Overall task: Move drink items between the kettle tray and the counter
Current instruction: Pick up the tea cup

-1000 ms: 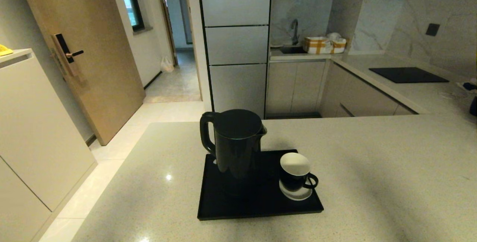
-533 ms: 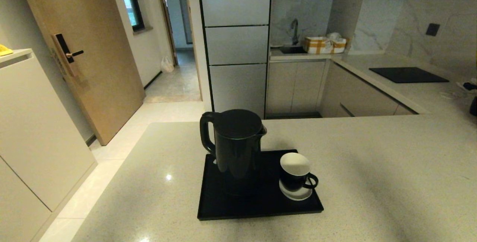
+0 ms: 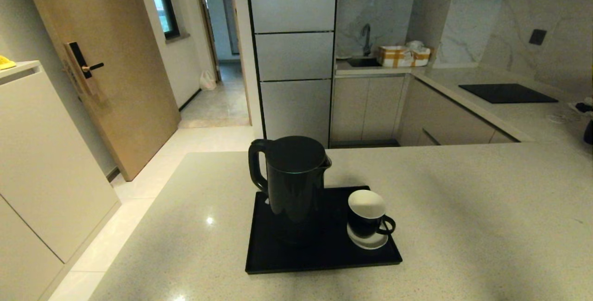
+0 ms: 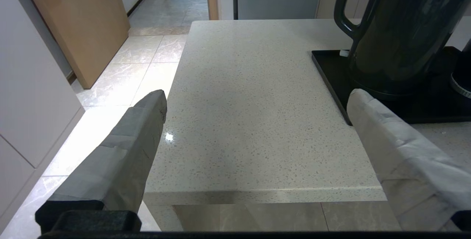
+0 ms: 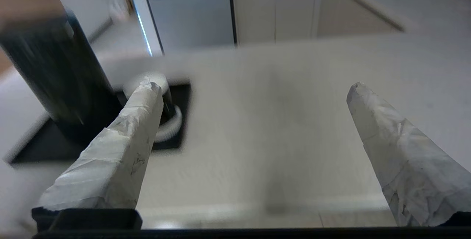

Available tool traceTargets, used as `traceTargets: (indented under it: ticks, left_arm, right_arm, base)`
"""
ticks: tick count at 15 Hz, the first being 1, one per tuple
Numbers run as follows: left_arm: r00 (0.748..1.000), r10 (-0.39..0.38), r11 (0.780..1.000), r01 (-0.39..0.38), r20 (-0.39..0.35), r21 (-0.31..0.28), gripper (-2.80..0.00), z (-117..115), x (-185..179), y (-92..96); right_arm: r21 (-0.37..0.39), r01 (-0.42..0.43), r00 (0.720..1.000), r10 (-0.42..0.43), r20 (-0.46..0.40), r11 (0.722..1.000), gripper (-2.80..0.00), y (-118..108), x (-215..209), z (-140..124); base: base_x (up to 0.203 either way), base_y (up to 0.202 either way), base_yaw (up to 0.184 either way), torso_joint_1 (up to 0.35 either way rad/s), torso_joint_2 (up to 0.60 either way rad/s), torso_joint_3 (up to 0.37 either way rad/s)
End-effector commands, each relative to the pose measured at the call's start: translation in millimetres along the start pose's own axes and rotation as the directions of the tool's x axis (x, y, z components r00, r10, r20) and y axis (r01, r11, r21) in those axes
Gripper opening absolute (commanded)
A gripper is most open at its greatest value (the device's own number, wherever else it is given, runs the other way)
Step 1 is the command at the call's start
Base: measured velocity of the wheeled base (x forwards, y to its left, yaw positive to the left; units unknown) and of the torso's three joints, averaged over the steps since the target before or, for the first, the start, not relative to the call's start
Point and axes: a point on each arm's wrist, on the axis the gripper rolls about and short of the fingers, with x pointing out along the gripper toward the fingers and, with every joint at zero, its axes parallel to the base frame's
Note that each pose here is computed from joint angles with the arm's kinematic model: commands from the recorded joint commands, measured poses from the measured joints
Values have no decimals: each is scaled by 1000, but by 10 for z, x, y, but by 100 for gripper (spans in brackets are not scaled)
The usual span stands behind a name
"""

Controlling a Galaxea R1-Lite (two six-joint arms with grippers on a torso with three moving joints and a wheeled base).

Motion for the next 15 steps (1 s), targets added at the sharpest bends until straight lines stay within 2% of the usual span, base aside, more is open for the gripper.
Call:
traceTargets:
  ticks: [1, 3, 6, 8, 10, 12, 13, 15]
  left_arm:
    - [1000, 0, 1000, 0, 0, 0, 0, 0, 0, 0]
    - [1000, 2, 1000, -2, -1, 0, 0, -1, 0, 0]
    - [1000, 1, 1000, -1, -1, 0, 0, -2, 0, 0]
    - [1000, 0, 1000, 0, -1, 0, 0, -2, 0, 0]
    - [1000, 0, 1000, 0, 0, 0, 0, 0, 0, 0]
    - [1000, 0, 1000, 0, 0, 0, 0, 0, 0, 0]
    - [1000, 0, 1000, 0, 0, 0, 0, 0, 0, 0]
    - [1000, 0, 1000, 0, 0, 0, 0, -1, 0, 0]
  right_arm:
    - [52, -5, 999, 3, 31, 999, 0, 21, 29, 460]
    - [97, -10, 1000, 10, -1, 995, 0, 39, 64, 831]
    - [176, -50, 983, 80, -167, 983, 0, 67, 142, 1035]
    - [197, -27, 964, 78, -253, 980, 0, 71, 72, 993]
    - [199, -13, 962, 66, -265, 980, 0, 72, 22, 890]
    - [208, -31, 957, 89, -277, 978, 0, 76, 0, 850]
    - [218, -41, 949, 106, -297, 975, 0, 79, -1, 832]
    - [232, -34, 912, 125, -390, 972, 0, 81, 19, 760]
  base:
    - [0, 0, 0, 0, 0, 0]
    - [0, 0, 0, 0, 0, 0]
    - [0, 0, 0, 0, 0, 0]
    - [0, 0, 0, 0, 0, 0]
    - [0, 0, 0, 0, 0, 0]
    - [0, 0, 0, 0, 0, 0]
    - [0, 0, 0, 0, 0, 0]
    - [0, 0, 0, 0, 0, 0]
